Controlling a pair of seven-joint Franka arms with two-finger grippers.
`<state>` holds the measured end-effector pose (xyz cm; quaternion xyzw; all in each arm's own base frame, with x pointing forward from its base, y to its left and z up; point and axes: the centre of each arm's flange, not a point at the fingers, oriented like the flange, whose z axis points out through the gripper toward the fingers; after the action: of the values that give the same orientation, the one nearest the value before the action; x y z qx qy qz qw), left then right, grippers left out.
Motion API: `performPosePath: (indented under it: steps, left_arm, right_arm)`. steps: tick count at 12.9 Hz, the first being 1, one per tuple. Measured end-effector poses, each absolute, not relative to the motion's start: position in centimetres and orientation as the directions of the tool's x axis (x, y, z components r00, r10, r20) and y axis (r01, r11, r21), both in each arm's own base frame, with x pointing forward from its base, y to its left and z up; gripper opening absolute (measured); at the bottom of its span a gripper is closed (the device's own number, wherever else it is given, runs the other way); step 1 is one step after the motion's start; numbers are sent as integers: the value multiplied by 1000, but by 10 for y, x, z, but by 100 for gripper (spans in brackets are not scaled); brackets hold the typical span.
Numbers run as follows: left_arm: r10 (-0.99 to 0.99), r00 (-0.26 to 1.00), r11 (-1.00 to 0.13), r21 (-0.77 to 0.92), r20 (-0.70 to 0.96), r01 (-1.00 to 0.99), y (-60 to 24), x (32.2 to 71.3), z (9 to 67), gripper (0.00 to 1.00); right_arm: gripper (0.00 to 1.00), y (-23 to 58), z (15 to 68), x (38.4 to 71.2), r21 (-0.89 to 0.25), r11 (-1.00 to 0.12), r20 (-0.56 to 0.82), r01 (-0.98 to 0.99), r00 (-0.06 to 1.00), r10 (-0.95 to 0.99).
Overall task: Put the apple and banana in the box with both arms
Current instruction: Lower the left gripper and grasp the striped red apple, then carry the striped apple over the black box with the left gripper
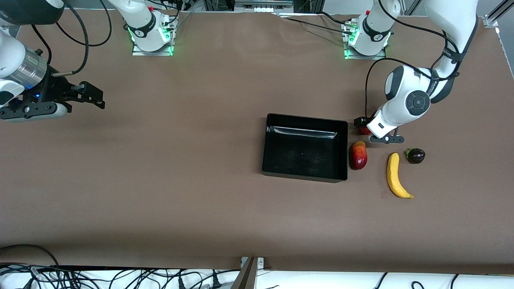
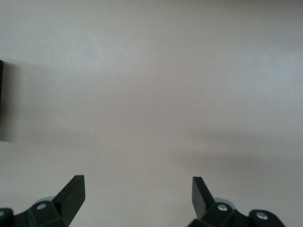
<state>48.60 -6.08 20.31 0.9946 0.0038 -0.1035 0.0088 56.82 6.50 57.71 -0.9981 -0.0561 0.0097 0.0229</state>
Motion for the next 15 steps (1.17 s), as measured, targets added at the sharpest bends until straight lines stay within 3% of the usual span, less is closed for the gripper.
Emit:
performPosePath:
  steps: [1, 4, 8, 12, 15]
  left_arm:
    - [6, 977, -1000, 17, -213, 10, -61, 484, 199, 100]
    - [6, 976, -1000, 19, -217, 11, -60, 484, 195, 68]
    - [-2, 961, -1000, 10, -276, 1, -65, 506, 222, 68]
    - [-33, 949, -999, -25, -314, -43, -78, 566, 330, 68]
    - [-93, 949, -993, -41, -301, -111, -140, 577, 392, 68]
  right_arm:
    - [100, 67, 578, 568, -46, -992, -15, 115, 993, 116]
    - [100, 66, 579, 568, -35, -993, -12, 116, 993, 117]
    - [100, 55, 586, 569, -13, -995, 7, 101, 995, 101]
    - [100, 40, 586, 572, -8, -997, 11, 76, 997, 76]
    - [100, 40, 581, 574, -10, -997, 3, 78, 997, 78]
